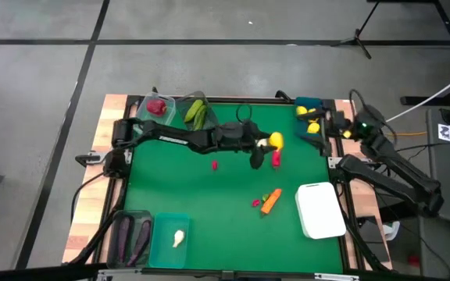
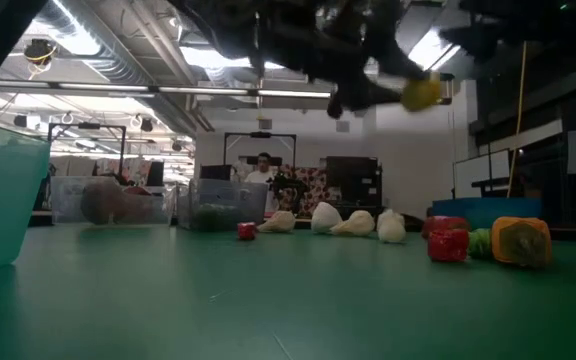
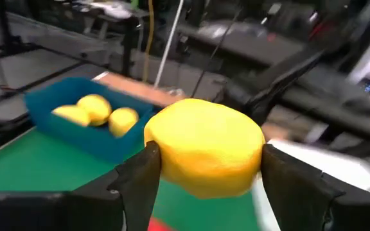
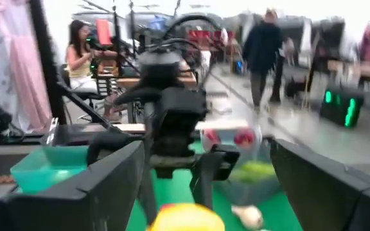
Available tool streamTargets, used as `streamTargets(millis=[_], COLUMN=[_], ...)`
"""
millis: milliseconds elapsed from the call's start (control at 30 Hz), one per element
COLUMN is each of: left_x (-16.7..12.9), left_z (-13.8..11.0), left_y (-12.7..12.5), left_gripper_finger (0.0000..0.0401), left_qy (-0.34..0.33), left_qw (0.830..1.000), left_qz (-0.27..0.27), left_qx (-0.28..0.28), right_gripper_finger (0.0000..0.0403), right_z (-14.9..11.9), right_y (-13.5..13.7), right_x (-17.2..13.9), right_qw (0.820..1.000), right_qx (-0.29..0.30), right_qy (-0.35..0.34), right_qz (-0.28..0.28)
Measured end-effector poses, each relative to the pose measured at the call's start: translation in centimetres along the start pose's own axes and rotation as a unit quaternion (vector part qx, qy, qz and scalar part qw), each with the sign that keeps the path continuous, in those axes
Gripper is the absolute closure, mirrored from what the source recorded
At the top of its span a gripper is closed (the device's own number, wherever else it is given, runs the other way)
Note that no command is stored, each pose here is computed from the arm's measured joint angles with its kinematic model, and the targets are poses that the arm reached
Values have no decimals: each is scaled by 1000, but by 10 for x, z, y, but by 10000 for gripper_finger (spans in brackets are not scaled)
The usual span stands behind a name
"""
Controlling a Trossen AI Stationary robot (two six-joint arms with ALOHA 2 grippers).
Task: Sort produce into baskets
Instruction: Put the lemon into the blue bin
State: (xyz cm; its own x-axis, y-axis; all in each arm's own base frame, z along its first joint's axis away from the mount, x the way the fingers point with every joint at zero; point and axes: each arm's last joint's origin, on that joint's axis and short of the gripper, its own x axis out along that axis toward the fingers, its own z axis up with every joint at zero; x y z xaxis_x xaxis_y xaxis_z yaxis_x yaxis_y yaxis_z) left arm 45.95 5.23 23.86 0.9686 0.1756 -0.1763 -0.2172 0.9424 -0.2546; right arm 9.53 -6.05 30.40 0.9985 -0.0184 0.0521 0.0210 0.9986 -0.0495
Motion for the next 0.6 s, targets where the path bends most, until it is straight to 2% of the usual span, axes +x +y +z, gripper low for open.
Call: streamTargets(millis=[167,300,467,600], left_x=[-15,-21,-23,-22], left_z=[30,45,55,56], left_y=[-3,-1,3,9], left_gripper_finger=[158,158,158,155], left_qy=[-33,-66,-95,-94], left_qw=[997,989,974,973], left_qz=[-41,-64,-97,-93], left_qx=[-59,-114,-180,-190], right_gripper_finger=[68,68,68,68], right_z=[6,2,-6,-8], right_y=[16,21,24,28], right_x=[-7,-4,7,19], right_qw=[997,991,978,972], right_qx=[-79,-134,-202,-225], right_qy=[-27,-8,41,52], right_qz=[7,-8,-37,-44])
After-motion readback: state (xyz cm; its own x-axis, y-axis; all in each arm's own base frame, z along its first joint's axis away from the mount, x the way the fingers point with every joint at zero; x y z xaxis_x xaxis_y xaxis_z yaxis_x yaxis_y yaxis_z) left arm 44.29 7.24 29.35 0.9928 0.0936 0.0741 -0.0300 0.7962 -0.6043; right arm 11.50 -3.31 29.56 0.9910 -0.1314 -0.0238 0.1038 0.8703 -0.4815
